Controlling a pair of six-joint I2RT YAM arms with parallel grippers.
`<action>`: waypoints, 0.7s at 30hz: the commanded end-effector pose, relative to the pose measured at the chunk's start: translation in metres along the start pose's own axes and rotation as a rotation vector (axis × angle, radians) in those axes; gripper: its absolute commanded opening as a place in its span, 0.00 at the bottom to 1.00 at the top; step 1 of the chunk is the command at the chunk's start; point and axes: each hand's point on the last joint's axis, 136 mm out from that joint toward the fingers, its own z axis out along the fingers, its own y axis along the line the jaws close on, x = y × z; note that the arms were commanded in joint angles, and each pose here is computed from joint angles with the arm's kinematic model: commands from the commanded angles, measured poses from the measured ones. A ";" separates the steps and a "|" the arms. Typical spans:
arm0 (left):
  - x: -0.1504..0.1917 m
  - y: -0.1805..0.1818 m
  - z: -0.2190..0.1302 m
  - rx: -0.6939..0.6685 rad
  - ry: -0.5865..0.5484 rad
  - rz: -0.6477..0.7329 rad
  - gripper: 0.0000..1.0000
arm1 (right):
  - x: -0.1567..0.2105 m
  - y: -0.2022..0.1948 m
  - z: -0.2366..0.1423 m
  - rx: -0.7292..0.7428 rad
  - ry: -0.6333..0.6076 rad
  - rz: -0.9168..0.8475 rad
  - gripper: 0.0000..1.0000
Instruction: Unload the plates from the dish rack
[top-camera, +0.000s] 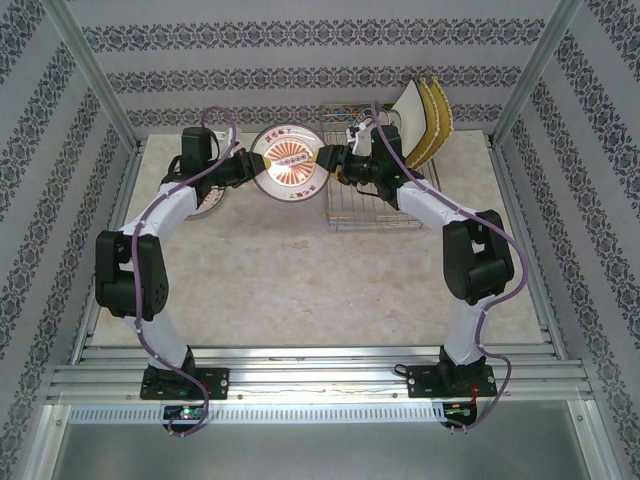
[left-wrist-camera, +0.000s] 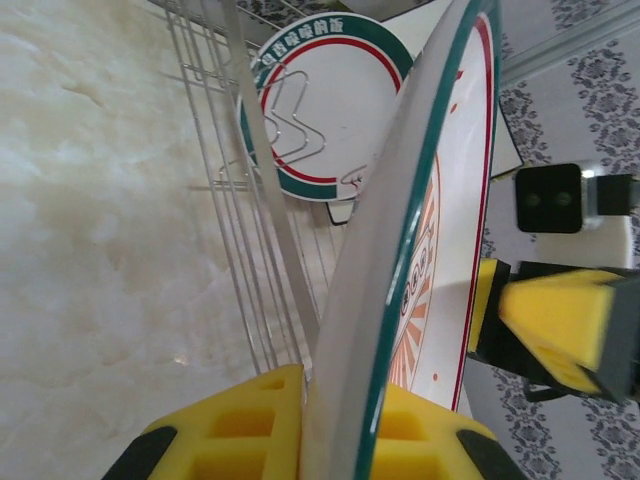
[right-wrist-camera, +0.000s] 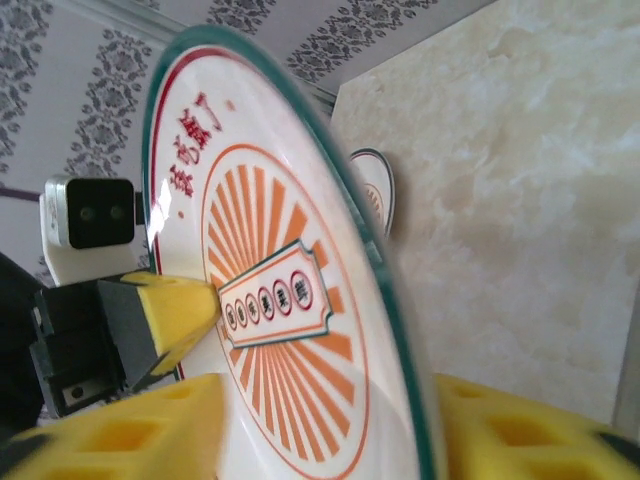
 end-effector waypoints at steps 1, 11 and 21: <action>-0.011 -0.012 -0.002 0.017 -0.028 0.063 0.00 | -0.012 0.016 -0.004 -0.028 -0.033 -0.043 0.78; -0.018 -0.015 -0.006 0.023 -0.044 0.067 0.00 | -0.017 0.007 -0.010 0.027 -0.043 -0.041 0.98; -0.035 -0.019 -0.022 0.039 -0.092 0.067 0.00 | -0.029 -0.015 -0.039 0.269 -0.067 -0.113 0.98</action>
